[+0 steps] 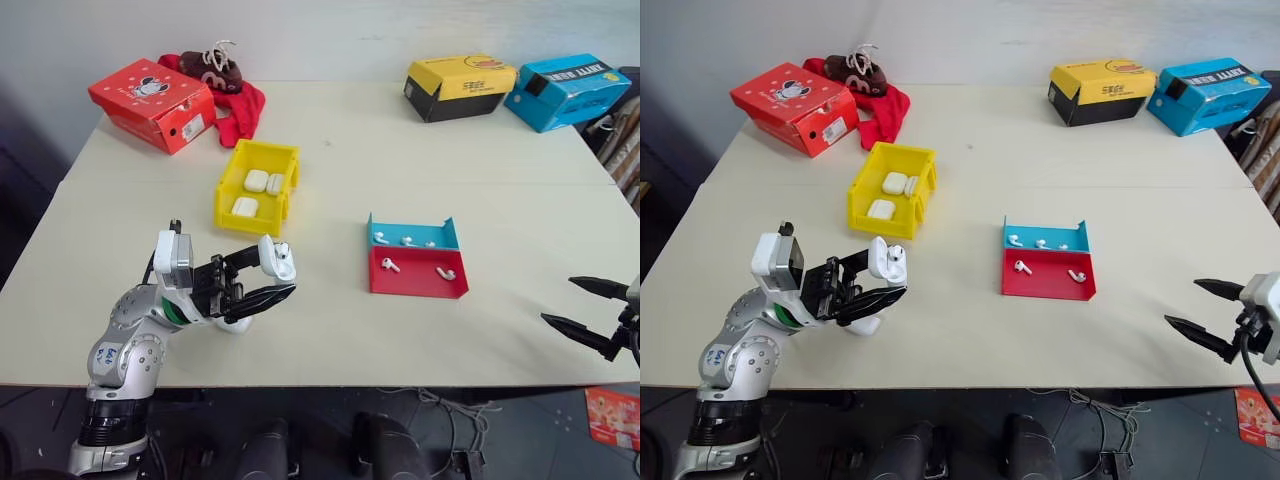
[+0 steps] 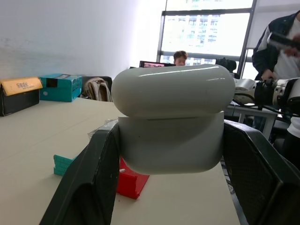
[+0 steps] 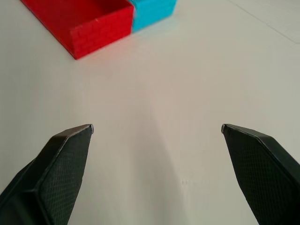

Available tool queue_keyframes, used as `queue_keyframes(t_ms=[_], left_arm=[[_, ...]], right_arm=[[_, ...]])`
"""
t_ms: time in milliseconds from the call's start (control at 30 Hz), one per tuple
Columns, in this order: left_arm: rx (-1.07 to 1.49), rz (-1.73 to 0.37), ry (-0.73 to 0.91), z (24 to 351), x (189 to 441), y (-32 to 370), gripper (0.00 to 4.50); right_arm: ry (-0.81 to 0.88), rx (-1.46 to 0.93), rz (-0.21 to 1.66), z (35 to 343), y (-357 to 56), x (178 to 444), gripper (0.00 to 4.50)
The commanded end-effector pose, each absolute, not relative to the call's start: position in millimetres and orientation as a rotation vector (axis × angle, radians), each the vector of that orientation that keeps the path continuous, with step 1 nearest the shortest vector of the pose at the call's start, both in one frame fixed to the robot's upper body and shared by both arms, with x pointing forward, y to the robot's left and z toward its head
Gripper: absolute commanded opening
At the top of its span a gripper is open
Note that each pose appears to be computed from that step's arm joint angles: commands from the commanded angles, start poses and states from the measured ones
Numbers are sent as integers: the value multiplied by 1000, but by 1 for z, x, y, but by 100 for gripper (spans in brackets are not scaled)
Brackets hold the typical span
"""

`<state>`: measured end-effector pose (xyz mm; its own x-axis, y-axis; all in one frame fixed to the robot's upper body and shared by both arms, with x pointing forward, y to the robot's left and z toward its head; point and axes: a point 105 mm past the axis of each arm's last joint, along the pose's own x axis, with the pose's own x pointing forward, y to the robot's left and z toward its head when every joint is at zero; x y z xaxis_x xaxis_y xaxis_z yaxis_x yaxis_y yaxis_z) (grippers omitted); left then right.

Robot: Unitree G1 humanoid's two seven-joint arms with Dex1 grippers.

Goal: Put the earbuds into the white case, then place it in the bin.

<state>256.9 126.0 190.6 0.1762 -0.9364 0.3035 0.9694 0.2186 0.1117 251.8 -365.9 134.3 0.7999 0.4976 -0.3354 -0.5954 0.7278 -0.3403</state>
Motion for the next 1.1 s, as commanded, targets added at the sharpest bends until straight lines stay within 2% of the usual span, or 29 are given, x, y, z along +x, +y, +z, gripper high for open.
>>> queue_keyframes(t_ms=[33, 100, 167, 267, 400, 467, 567, 733, 1100], left_arm=[[-85, -1357, -385, 202, 248, 127, 281], [-91, -1359, -384, 202, 246, 125, 281], [-96, -1360, -387, 203, 244, 123, 281], [-103, -1359, -391, 203, 244, 120, 281], [-116, -1360, -392, 203, 244, 116, 281], [-124, -1363, -394, 202, 245, 112, 281], [-131, -1365, -395, 202, 245, 108, 281], [-144, -1364, -391, 201, 245, 106, 281], [-146, -1327, -387, 199, 239, 105, 281]], right_arm=[[161, -551, 629, 171, -348, 280, 447], [147, -519, 689, 194, -322, 300, 447], [205, -468, 748, 213, -296, 314, 447], [291, -417, 799, 228, -271, 329, 447], [359, -498, 872, 234, -234, 352, 447], [393, -514, 892, 234, -217, 365, 411], [407, -575, 900, 231, -200, 383, 327], [445, -623, 929, 219, -175, 404, 146], [539, -718, 977, 190, -157, 419, 146]])
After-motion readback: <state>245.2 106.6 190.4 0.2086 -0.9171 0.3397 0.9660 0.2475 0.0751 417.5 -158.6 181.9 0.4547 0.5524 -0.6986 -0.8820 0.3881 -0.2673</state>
